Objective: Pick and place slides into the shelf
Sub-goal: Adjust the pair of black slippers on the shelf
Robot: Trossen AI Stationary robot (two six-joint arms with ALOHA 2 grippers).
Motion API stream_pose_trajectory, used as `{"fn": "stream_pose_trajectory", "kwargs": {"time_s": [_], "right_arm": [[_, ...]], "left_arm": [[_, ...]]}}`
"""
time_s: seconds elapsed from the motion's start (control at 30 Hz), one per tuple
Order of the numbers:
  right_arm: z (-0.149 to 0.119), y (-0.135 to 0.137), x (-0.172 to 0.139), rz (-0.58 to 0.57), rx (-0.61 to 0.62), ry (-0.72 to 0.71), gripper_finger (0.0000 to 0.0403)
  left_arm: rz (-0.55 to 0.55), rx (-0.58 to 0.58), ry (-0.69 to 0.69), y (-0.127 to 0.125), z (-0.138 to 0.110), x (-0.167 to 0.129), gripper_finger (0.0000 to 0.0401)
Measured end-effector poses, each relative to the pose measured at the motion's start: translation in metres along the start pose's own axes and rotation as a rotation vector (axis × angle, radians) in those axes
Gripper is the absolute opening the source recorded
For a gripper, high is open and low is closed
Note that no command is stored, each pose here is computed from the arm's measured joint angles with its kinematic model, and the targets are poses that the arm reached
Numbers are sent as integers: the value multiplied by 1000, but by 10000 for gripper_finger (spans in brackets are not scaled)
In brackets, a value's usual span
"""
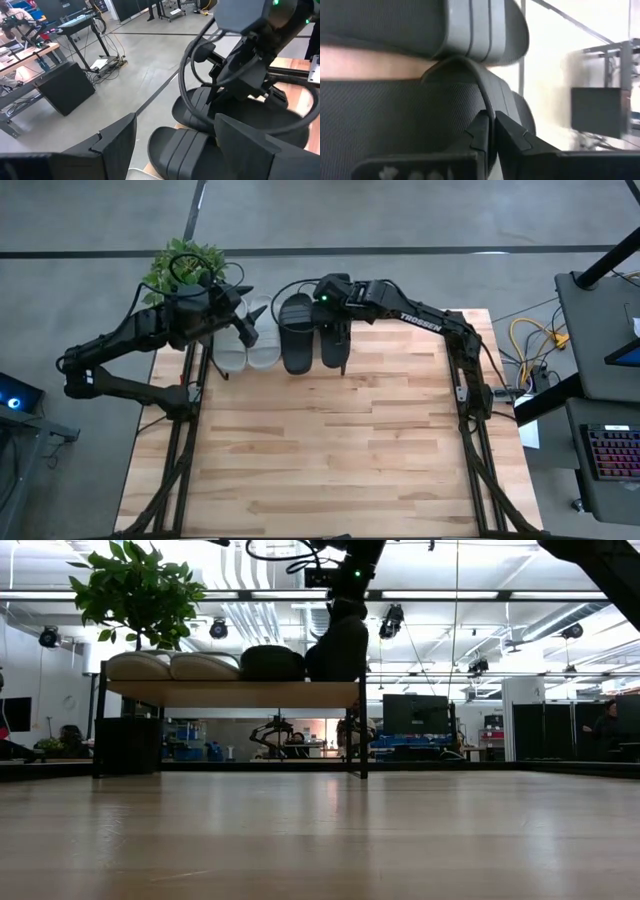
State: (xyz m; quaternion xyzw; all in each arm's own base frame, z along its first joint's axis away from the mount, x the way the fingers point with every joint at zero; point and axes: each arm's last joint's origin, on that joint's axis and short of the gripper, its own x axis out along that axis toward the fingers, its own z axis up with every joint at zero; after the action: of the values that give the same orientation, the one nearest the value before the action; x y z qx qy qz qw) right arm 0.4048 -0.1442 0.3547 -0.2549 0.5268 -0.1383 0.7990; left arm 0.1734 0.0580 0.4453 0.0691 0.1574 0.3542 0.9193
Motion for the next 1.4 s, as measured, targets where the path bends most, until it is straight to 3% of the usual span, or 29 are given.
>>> {"fn": "stream_pose_trajectory", "kwargs": {"time_s": [0.43, 1.07, 1.4], "right_arm": [[-1, -8, -1, 65, 138, -77, 13], [-16, -16, -23, 57, 146, -37, 12], [-13, -41, -40, 33, 394, -263, 12]], "left_arm": [[2, 1, 5, 0, -1, 0, 251], [3, 0, 4, 0, 0, 0, 251], [3, -27, 5, 0, -1, 0, 251]]}}
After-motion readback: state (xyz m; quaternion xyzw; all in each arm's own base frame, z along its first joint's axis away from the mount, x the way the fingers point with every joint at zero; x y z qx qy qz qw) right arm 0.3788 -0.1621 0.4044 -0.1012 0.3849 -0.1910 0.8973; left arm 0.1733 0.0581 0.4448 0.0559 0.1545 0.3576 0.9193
